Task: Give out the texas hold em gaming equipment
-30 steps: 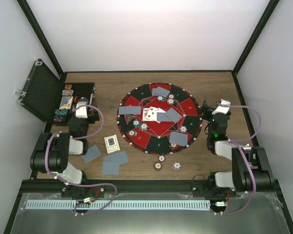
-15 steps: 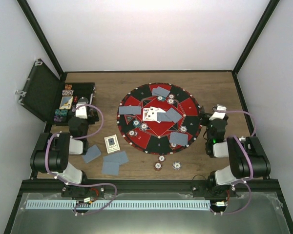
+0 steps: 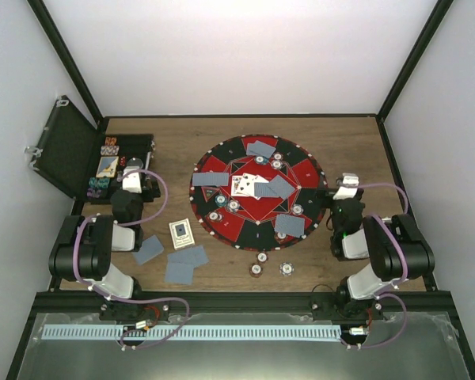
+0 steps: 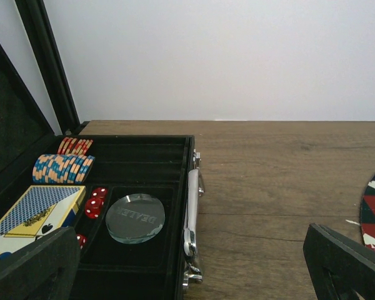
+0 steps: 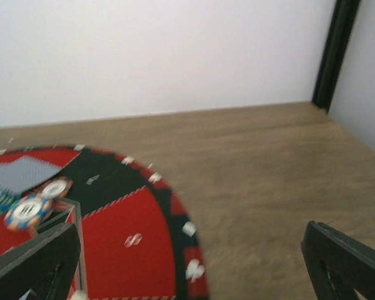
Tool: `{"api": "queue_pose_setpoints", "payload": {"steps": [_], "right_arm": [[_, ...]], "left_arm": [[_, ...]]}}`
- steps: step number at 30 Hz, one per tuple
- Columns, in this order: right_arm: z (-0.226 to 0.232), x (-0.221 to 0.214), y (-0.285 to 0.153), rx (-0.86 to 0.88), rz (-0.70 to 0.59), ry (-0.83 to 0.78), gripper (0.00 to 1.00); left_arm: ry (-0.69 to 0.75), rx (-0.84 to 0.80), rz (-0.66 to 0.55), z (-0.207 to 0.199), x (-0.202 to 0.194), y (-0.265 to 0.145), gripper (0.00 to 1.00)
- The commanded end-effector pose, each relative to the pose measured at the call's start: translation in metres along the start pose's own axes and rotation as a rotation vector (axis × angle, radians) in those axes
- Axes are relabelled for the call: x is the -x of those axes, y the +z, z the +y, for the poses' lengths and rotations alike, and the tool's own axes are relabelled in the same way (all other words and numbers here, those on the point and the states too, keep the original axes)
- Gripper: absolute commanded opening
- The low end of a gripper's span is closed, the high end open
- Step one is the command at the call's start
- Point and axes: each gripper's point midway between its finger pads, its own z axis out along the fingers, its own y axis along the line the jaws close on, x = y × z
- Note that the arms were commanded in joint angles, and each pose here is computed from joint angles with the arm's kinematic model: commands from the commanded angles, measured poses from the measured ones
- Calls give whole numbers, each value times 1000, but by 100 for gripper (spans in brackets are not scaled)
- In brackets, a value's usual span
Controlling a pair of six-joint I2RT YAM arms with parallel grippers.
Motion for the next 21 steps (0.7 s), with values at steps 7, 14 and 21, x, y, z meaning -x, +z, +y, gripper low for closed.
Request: {"api": "queue_pose_setpoints", "payload": {"steps": [7,14,21], "right_arm": [[14,14,-4,47,-65,-44,100],[13,14,0,54,-59,-39,100],[13,11,4,91,-34,-29,100]], "left_arm": [[-11,3,-11,0,2,0,100],[-12,4,-11,1,3,0,100],[-12,2,-12,0,3,0,100]]}}
